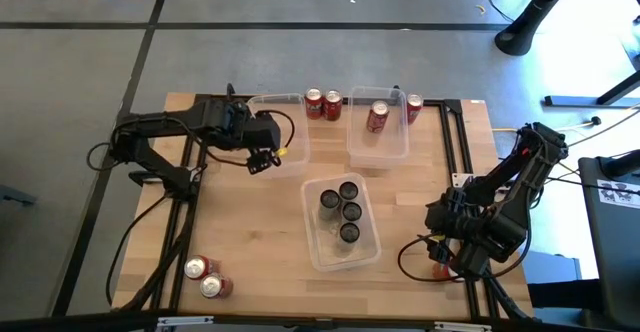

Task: Sort soda cans
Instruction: Put the red/white soda can into the right transparent bin

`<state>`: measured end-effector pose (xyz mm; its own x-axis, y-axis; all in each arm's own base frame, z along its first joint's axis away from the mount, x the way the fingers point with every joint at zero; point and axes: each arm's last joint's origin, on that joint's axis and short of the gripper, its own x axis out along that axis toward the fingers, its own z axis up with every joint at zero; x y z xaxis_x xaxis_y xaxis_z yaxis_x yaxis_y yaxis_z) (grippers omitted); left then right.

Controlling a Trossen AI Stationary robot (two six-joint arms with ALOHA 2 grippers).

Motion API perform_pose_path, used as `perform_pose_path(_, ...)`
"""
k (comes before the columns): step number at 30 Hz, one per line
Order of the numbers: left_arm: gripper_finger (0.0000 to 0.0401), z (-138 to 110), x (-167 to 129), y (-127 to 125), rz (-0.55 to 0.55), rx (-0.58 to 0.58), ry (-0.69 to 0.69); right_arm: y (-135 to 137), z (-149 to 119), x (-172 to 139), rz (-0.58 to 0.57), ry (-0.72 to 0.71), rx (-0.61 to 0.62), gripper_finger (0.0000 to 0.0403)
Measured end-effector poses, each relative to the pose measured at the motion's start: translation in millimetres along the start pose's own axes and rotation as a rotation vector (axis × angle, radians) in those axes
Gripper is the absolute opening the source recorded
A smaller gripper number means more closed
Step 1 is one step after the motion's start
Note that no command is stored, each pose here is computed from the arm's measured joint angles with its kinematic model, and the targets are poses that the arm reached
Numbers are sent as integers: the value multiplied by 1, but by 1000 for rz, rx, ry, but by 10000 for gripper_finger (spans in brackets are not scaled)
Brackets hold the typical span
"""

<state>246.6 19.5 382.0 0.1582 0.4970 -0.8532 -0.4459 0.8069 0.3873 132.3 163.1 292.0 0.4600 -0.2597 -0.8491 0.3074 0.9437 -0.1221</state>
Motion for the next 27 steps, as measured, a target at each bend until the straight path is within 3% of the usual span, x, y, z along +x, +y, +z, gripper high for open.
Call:
perform_pose_path(7,391,-4,-1,-11,-94,115,28,2,1,0,14,-5,9,392)
perform_pose_path(13,391,-7,-5,-19,-99,136,13,1,1,0,7,-26,9,392)
perform_pose_path(18,391,-3,1,-5,-64,160,24,2,1,0,9,-26,11,392)
perform_pose_path(20,391,-1,7,6,-47,114,42,2,1,0,9,-26,11,392)
perform_pose_path(27,391,5,31,55,36,-231,124,2,1,0,9,-27,11,392)
